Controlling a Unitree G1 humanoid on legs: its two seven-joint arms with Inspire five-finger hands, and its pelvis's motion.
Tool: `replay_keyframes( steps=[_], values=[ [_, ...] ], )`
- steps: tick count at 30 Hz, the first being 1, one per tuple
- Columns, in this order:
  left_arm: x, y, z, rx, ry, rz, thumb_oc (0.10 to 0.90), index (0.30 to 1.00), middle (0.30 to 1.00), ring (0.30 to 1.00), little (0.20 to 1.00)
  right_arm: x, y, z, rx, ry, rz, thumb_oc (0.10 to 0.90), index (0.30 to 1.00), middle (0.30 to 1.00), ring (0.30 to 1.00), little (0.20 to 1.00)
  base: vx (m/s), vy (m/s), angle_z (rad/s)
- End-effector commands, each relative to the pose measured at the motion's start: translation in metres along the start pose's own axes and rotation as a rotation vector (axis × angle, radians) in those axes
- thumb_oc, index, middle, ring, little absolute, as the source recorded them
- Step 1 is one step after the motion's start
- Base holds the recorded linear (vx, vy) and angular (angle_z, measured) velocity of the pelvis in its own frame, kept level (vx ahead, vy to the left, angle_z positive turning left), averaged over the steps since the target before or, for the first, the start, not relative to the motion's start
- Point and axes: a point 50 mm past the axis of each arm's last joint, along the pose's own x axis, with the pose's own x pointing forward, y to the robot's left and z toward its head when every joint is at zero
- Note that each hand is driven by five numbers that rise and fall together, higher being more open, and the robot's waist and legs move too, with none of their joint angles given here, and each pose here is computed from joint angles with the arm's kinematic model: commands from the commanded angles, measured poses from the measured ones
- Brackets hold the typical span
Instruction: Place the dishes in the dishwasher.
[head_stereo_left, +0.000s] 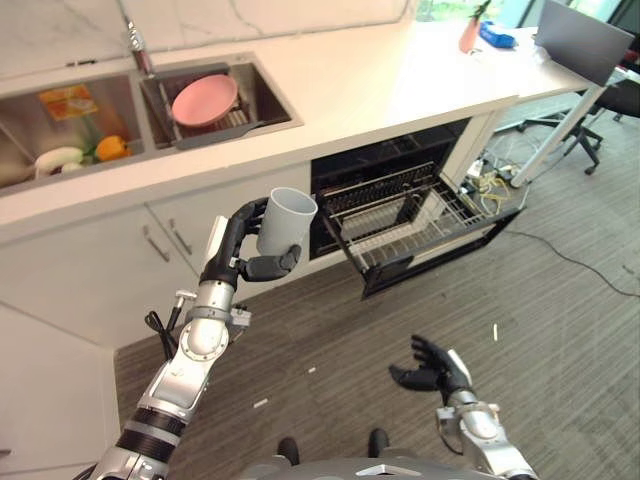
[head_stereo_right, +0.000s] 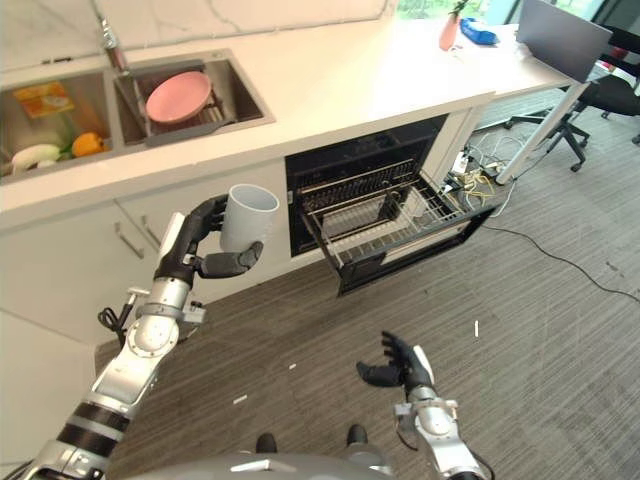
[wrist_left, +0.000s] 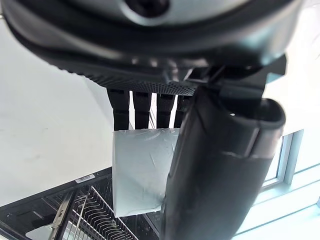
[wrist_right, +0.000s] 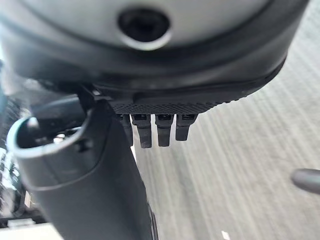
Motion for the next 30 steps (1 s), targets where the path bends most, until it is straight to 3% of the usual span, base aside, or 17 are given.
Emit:
replay_keyframes(
  steps=[1, 3, 5, 6, 11, 13, 15, 20, 30],
  values=[
    [0.02, 0.015, 0.065, -0.022, -0.346, 0.1, 0.4, 0.3, 0.3, 0.3, 0.3, 0.0, -0.063, 0.085, -0.119, -0.377, -0.133, 0.8, 0.9, 0.9, 0.9, 0.9, 0.04, 0.011, -0.34],
    [0.02, 0.014, 0.065, -0.024, -0.348, 0.1, 0.4, 0.3, 0.3, 0.3, 0.3, -0.001, -0.063, 0.085, -0.121, -0.377, -0.135, 0.8, 0.9, 0.9, 0.9, 0.9, 0.01, -0.002, -0.28],
    [0.029, 0.017, 0.073, -0.002, -0.378, 0.129, 0.4, 0.3, 0.3, 0.3, 0.3, -0.015, -0.064, 0.153, -0.114, -0.68, -0.137, 0.8, 0.9, 0.9, 0.9, 0.9, 0.04, -0.029, -0.3],
    [0.029, 0.017, 0.073, -0.002, -0.381, 0.13, 0.4, 0.3, 0.3, 0.3, 0.3, -0.015, -0.064, 0.154, -0.113, -0.682, -0.138, 0.8, 0.9, 0.9, 0.9, 0.9, 0.08, -0.025, -0.15],
    [0.047, 0.018, 0.094, 0.031, -0.465, 0.166, 0.4, 0.3, 0.3, 0.3, 0.3, -0.042, -0.027, 0.223, 0.17, -1.061, 0.021, 0.8, 0.9, 0.9, 0.9, 0.9, 0.03, -0.026, -0.16],
    [0.048, 0.018, 0.095, 0.033, -0.469, 0.169, 0.4, 0.3, 0.3, 0.3, 0.3, -0.042, -0.027, 0.224, 0.173, -1.065, 0.023, 0.8, 0.9, 0.9, 0.9, 0.9, -0.04, -0.017, -0.05],
    [0.056, 0.018, 0.111, 0.048, -0.534, 0.183, 0.4, 0.3, 0.3, 0.3, 0.3, -0.05, -0.004, 0.244, 0.255, -1.149, 0.157, 0.8, 0.9, 0.9, 0.9, 0.9, 0.0, 0.0, 0.0],
    [0.066, 0.007, 0.132, 0.044, -0.602, 0.166, 0.4, 0.3, 0.3, 0.3, 0.3, -0.052, 0.03, 0.253, 0.407, -1.134, 0.37, 0.8, 0.9, 0.9, 0.9, 0.9, 0.0, 0.0, 0.0],
    [0.054, -0.026, 0.147, 0.012, -0.676, 0.034, 0.4, 0.3, 0.3, 0.3, 0.3, -0.061, 0.044, 0.27, 0.516, -1.186, 0.431, 0.8, 0.9, 0.9, 0.9, 0.9, 0.0, -0.001, 0.0]
  ],
)
